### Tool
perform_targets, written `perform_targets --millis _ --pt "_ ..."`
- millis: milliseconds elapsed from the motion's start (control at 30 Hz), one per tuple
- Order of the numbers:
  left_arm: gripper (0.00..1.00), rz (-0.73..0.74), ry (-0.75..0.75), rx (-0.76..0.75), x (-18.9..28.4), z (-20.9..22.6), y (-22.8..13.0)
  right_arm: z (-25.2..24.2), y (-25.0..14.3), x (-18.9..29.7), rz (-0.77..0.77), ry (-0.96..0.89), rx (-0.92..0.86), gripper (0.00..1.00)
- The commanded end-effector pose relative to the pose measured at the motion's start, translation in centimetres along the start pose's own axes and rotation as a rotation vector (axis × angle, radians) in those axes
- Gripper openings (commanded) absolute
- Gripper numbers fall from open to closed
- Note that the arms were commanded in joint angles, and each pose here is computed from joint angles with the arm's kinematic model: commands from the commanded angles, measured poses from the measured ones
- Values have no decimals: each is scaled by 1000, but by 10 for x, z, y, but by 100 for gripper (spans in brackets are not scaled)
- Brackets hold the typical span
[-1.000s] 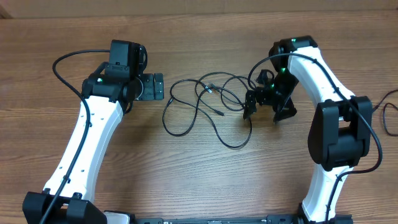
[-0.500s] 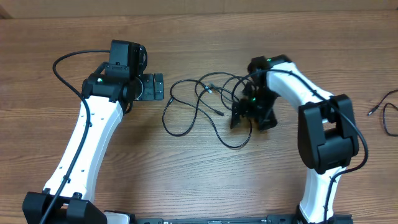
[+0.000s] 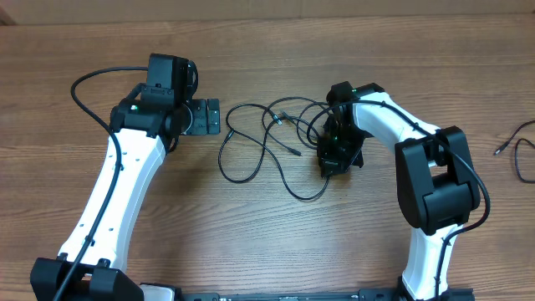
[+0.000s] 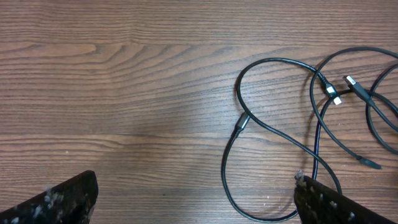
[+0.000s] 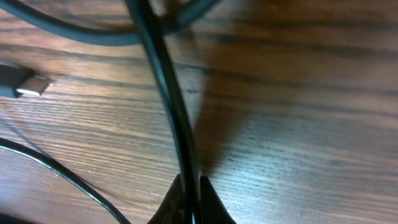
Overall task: Untangle cables
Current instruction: 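Lower the right gripper onto the remaining cables and grasp one, then lift the cable with the right gripper and pull it to the upper right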
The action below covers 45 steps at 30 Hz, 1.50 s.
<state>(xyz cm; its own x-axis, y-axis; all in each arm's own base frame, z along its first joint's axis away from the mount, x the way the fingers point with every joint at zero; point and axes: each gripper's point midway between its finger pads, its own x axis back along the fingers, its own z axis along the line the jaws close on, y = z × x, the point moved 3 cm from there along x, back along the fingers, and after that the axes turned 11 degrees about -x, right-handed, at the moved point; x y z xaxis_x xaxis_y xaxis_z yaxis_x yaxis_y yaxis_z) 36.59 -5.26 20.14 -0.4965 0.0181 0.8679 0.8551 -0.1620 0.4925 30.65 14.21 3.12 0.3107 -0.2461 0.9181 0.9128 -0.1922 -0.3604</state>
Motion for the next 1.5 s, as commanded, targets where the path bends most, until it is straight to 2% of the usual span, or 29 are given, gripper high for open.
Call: perform_targets --millis 0,233,433,667,800,933,1300,1467 --pt "100 -24 16 -16 6 4 5 -4 9 20 -41 -22 -16 4" --pt "100 -24 16 -16 6 4 5 2 20 104 -174 -105 -7 4" --pt "100 -24 16 -16 6 4 5 36 16 203 -390 0 72 4" --pt "100 -25 16 -16 7 4 5 69 -15 321 -739 214 170 4" --pt "100 -24 16 -16 6 4 5 90 -49 392 -976 413 275 4" --pt "100 -25 16 -16 7 4 5 97 -78 450 -1177 586 278 4" --pt "100 -25 16 -16 7 4 5 112 -123 545 -1510 879 366 4" --pt "100 -24 16 -16 6 4 5 114 -135 575 -1643 950 401 4"
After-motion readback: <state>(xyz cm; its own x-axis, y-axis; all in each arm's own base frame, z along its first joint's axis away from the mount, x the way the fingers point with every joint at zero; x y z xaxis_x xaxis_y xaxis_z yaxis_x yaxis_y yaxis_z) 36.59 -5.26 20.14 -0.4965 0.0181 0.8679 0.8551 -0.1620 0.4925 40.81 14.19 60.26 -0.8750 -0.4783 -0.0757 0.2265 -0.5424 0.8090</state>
